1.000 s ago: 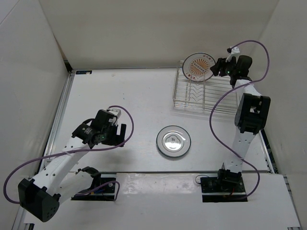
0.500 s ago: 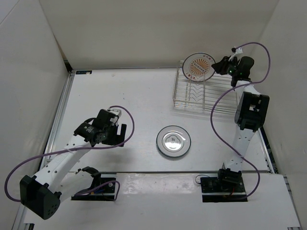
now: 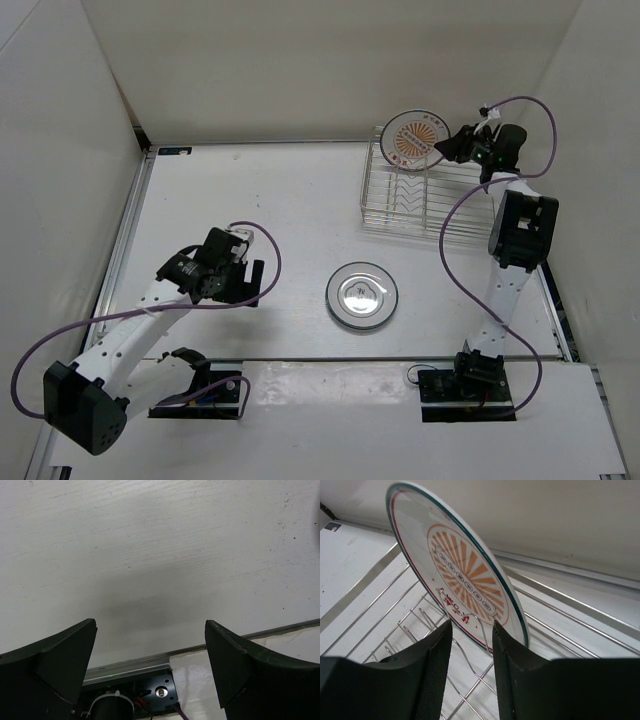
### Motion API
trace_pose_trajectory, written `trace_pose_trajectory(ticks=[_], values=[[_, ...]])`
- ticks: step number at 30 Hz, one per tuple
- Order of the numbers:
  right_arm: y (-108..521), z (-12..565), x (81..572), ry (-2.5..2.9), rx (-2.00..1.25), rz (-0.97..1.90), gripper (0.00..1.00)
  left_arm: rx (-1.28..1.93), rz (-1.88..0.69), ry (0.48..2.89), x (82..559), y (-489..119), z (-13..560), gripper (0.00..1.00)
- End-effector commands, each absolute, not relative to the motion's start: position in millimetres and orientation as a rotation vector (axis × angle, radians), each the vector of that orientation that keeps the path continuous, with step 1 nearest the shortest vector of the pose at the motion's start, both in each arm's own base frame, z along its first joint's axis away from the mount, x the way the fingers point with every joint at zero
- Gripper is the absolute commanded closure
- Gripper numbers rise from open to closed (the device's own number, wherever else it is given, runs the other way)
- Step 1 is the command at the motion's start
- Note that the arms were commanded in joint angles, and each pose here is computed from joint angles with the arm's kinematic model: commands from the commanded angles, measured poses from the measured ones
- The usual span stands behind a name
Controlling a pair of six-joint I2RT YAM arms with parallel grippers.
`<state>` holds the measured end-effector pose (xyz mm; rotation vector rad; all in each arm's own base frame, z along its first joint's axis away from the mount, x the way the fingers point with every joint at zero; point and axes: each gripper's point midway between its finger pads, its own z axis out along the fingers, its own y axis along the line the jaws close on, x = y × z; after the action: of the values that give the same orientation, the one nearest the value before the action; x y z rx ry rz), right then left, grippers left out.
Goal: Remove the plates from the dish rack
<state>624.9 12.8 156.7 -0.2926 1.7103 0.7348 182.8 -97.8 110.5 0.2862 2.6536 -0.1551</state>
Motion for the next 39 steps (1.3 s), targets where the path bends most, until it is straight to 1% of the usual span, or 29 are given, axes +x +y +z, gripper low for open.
trace_pose_trajectory(ticks=[1,2,4,5,6,7,8,12,13,14,17,18,19,21,22,23,24,25,26,27,39], values=[[10.4,159.1,630.9,1.674,-0.315,0.732,0.58,0.289,-0.160,2.615,190.6,-100.2,121.5,0.00],[10.4,157.2,631.0,1.675,-0.314,0.733,0.58,0.290,-0.162,2.615,190.8,-100.6,121.3,0.00],[5.9,155.4,631.0,1.670,-0.300,0.715,0.54,0.290,-0.160,2.618,190.8,-100.6,120.7,0.00],[5.3,165.9,630.7,1.644,-0.304,0.700,0.45,0.290,-0.160,2.618,190.8,-100.6,121.5,0.00],[-0.1,161.7,630.7,1.652,-0.271,0.676,0.40,0.293,-0.158,2.621,189.9,-100.1,120.6,0.00],[-1.0,178.5,629.4,1.602,-0.285,0.647,0.32,0.290,-0.157,2.621,190.3,-100.0,120.9,0.00],[-3.6,178.9,627.8,1.597,-0.271,0.639,0.29,0.290,-0.160,2.618,190.7,-100.6,121.9,0.00],[-30.5,206.3,626.6,1.508,-0.162,0.562,0.23,0.294,-0.160,2.619,190.6,-100.8,121.6,0.00],[-37.4,218.1,627.6,1.465,-0.133,0.532,0.23,0.293,-0.162,2.622,190.4,-101.5,120.9,0.00],[-44.4,214.0,625.3,1.465,-0.086,0.542,0.21,0.290,-0.160,2.618,190.7,-100.6,121.9,0.00],[-56.1,222.2,620.5,1.410,-0.003,0.599,0.21,0.293,-0.159,2.621,190.3,-100.7,121.5,0.00],[-60.5,233.0,619.4,1.354,-0.008,0.588,0.21,0.293,-0.162,2.620,190.4,-101.1,122.0,0.00],[-67.4,226.4,620.2,1.355,0.016,0.594,0.23,0.292,-0.165,2.621,189.7,-100.9,121.9,0.00],[-73.9,235.3,623.2,1.331,0.053,0.621,0.23,0.295,-0.166,2.622,189.9,-101.3,121.5,0.00],[-73.4,219.1,628.1,1.359,0.062,0.642,0.25,0.299,-0.172,2.623,189.7,-102.5,121.3,0.00],[-70.9,215.2,629.7,1.375,0.048,0.666,0.26,0.297,-0.172,2.624,189.6,-102.0,121.4,0.00],[-66.8,230.8,636.0,1.373,0.006,0.689,0.29,0.295,-0.176,2.620,190.6,-103.0,122.8,0.00],[-66.8,211.7,641.5,1.401,0.006,0.703,0.29,0.297,-0.176,2.620,190.7,-102.9,122.4,0.00],[-57.6,209.9,641.1,1.413,-0.032,0.735,0.31,0.299,-0.178,2.620,190.1,-103.3,122.6,0.00],[-57.0,221.3,644.9,1.394,-0.059,0.728,0.32,0.298,-0.176,2.623,189.9,-102.8,121.8,0.00],[-14.9,171.5,662.8,1.532,-0.223,0.740,0.34,0.303,-0.163,2.639,189.9,-102.1,119.5,0.00]])
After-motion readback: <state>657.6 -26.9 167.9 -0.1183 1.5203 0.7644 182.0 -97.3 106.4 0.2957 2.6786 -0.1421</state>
